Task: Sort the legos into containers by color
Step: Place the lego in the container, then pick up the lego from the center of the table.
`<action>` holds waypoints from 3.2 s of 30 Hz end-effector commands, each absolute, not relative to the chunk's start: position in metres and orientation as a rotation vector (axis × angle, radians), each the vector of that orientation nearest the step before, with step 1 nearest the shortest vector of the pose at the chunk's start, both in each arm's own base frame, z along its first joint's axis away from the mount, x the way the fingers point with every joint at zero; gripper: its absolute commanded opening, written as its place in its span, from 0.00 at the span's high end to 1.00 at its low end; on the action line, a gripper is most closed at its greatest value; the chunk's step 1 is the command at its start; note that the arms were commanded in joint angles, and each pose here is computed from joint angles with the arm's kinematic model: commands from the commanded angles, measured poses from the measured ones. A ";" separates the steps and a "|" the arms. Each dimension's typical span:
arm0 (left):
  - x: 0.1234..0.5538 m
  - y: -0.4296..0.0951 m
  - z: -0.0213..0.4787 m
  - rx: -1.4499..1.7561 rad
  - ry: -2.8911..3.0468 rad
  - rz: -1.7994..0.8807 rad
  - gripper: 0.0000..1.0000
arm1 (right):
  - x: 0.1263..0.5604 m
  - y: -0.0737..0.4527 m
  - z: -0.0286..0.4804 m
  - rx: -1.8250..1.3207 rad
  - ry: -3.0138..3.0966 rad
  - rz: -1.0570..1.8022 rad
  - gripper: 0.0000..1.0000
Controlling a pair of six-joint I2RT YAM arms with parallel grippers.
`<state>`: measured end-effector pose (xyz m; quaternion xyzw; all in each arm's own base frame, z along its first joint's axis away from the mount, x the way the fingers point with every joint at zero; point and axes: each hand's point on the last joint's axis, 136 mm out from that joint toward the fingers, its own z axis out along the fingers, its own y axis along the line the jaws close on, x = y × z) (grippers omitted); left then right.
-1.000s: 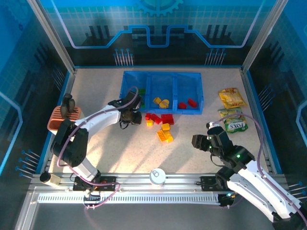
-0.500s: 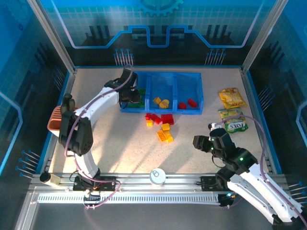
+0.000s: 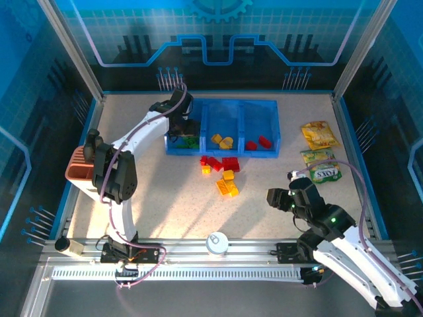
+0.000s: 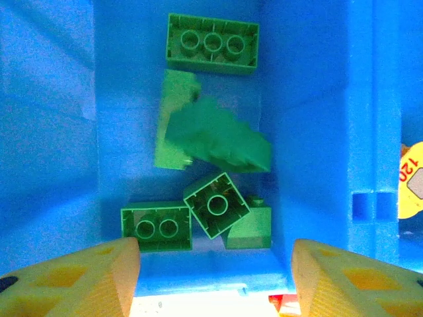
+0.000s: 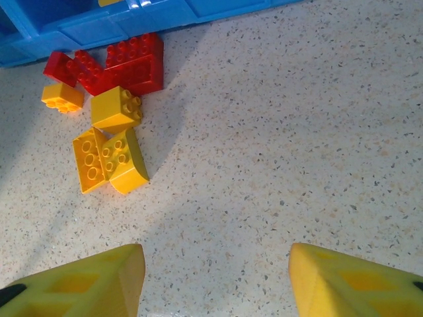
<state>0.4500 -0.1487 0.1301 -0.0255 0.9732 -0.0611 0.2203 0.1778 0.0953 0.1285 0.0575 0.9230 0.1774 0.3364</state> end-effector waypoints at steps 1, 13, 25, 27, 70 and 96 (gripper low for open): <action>0.440 -0.147 0.146 -0.086 2.678 -0.213 0.36 | 0.179 0.097 0.125 0.164 2.411 0.469 0.39; 0.381 -0.169 0.119 -0.039 2.725 -0.369 0.37 | 0.187 0.107 0.124 0.147 2.417 0.493 0.39; 0.363 -0.208 0.071 0.041 2.765 -0.359 0.37 | 0.190 0.111 0.125 0.136 2.421 0.495 0.39; 0.361 -0.210 0.063 0.040 2.770 -0.338 0.38 | 0.188 0.108 0.124 0.140 2.420 0.487 0.39; 0.375 -0.225 0.051 0.066 2.701 -0.264 0.76 | 0.184 0.104 0.113 0.157 2.432 0.475 0.39; 0.429 -0.382 0.179 0.375 2.402 -0.668 0.75 | 0.177 0.073 0.118 0.231 2.455 0.342 0.40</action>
